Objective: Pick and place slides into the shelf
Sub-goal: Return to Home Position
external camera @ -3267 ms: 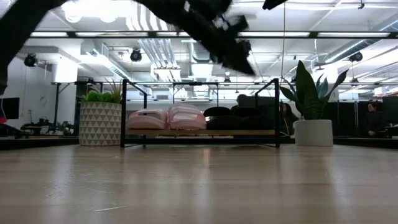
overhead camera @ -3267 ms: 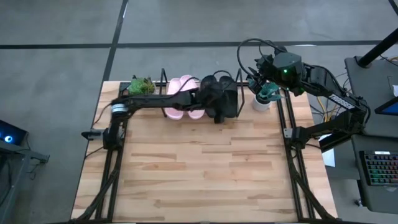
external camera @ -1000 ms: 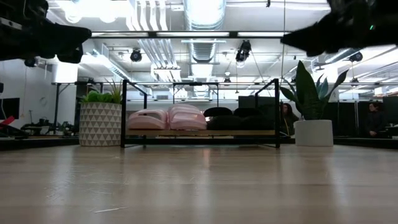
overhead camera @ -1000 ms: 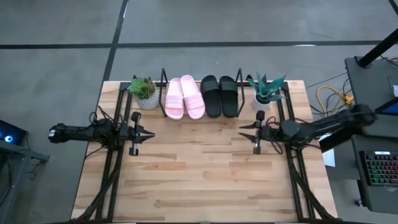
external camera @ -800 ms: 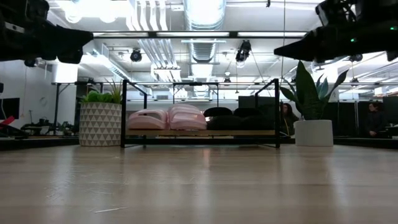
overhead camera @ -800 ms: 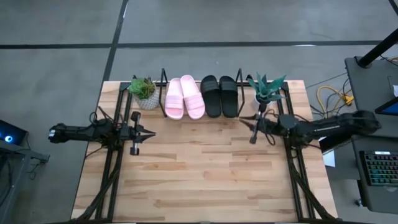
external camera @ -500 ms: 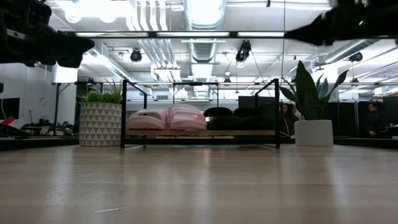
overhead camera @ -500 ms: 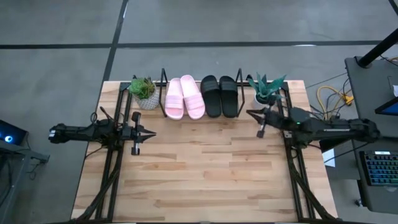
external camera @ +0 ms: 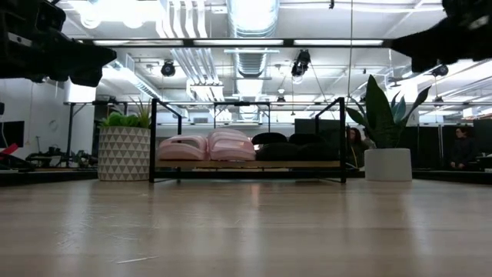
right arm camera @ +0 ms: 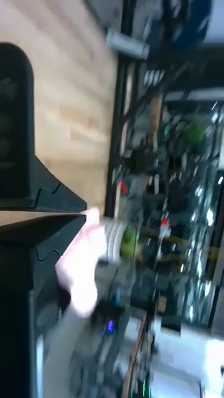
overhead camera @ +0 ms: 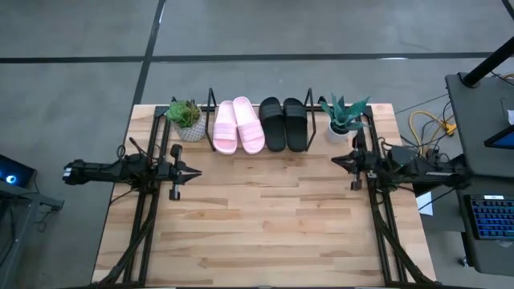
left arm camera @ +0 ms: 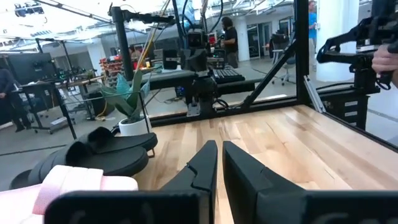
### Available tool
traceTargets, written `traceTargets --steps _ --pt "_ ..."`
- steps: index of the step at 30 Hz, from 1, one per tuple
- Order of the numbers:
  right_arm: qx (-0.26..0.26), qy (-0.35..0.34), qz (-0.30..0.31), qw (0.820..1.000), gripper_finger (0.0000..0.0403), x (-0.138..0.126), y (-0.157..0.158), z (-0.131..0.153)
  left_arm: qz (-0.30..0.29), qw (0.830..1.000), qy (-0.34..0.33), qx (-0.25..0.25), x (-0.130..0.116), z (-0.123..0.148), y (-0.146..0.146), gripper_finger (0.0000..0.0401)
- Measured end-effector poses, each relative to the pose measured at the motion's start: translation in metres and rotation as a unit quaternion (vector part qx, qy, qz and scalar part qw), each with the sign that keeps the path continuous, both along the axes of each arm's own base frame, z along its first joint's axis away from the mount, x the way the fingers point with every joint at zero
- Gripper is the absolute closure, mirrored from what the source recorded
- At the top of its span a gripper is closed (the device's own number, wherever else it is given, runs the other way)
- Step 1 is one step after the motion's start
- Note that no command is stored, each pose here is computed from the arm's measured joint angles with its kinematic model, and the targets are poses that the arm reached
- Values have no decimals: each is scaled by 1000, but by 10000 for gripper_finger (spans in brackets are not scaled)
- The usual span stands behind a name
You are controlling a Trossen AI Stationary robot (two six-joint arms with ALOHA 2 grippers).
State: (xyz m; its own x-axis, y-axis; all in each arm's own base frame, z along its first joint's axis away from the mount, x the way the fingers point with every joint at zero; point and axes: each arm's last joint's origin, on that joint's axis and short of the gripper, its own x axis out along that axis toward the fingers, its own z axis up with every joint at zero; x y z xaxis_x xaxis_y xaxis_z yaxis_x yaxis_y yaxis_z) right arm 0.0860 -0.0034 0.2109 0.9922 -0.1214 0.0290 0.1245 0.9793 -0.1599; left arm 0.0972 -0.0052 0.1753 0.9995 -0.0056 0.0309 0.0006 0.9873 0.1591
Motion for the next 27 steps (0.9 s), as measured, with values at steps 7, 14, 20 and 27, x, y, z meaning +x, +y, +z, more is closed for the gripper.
traceTargets --steps 7,14,20,27 --pt "35 29 25 999 395 9 1 -33 -30 999 10 -33 0 -2 -2 390" --pt "27 7 53 998 395 12 3 -44 -34 998 16 -47 1 -9 -2 390" --pt "36 11 54 998 395 12 3 -45 -35 998 19 -49 2 -9 -2 390" --pt "40 17 55 998 395 13 3 -46 -38 998 21 -48 2 -10 -2 390"
